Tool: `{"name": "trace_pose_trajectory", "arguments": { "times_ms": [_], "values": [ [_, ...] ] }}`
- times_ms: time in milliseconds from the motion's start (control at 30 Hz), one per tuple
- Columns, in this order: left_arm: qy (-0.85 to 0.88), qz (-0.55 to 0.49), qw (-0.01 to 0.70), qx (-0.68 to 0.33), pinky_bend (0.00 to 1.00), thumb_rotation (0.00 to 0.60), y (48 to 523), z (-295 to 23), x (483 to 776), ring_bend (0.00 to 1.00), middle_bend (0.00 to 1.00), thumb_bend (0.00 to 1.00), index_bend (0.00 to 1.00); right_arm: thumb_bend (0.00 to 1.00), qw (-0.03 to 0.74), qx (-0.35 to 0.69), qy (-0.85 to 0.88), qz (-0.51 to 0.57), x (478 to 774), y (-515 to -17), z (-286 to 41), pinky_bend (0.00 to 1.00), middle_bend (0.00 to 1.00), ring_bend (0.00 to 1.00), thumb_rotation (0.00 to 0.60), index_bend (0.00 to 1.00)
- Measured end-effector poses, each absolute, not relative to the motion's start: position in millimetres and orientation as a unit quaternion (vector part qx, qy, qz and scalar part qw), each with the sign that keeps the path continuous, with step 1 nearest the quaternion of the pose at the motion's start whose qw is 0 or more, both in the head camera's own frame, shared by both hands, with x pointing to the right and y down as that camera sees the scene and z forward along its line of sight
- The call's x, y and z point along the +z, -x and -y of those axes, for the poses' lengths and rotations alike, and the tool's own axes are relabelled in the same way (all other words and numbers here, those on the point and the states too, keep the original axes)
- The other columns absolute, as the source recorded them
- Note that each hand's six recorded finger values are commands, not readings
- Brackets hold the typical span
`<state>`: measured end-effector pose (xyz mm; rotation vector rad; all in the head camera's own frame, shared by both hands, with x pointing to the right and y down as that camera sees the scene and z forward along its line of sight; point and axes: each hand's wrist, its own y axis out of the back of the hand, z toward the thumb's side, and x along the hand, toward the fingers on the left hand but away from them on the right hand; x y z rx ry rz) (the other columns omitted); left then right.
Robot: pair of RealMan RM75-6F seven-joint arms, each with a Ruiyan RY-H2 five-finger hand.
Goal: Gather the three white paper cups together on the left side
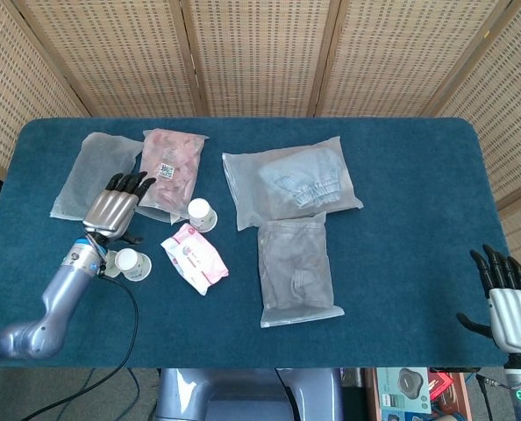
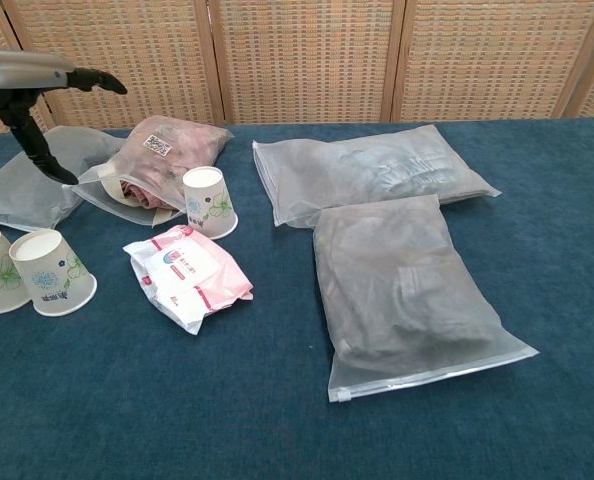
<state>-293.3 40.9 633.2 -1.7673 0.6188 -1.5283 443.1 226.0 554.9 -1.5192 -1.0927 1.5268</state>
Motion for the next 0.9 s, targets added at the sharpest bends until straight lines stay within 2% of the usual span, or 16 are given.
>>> {"name": "trace_pose_trajectory", "arguments": {
  "times_ms": [233, 600, 900],
  "values": [
    [0.681, -0.235, 0.348, -0.601, 0.00, 0.600, 262.7, -26.0, 657.6, 0.00, 0.00, 0.17, 0.14, 0.09, 0.347, 0.596, 0.589, 0.420, 559.1, -445.6, -225.7, 0.00, 0.00, 0.00, 0.600, 0.00],
    [0.686, -0.218, 0.341, -0.605, 0.00, 0.600, 208.5, -20.6, 687.6, 0.00, 0.00, 0.17, 0.15, 0.09, 0.342, 0.594, 0.593, 0.422, 559.5, -445.9, -225.6, 0.00, 0.00, 0.00, 0.600, 0.00],
    [0.681, -0.222, 0.339, -0.610, 0.00, 0.600, 189.4, -15.6, 700.1, 0.00, 0.00, 0.17, 0.16, 0.09, 0.336, 0.592, 0.596, 0.427, 560.2, -448.6, -224.3, 0.00, 0.00, 0.00, 0.600, 0.00]
  ]
}}
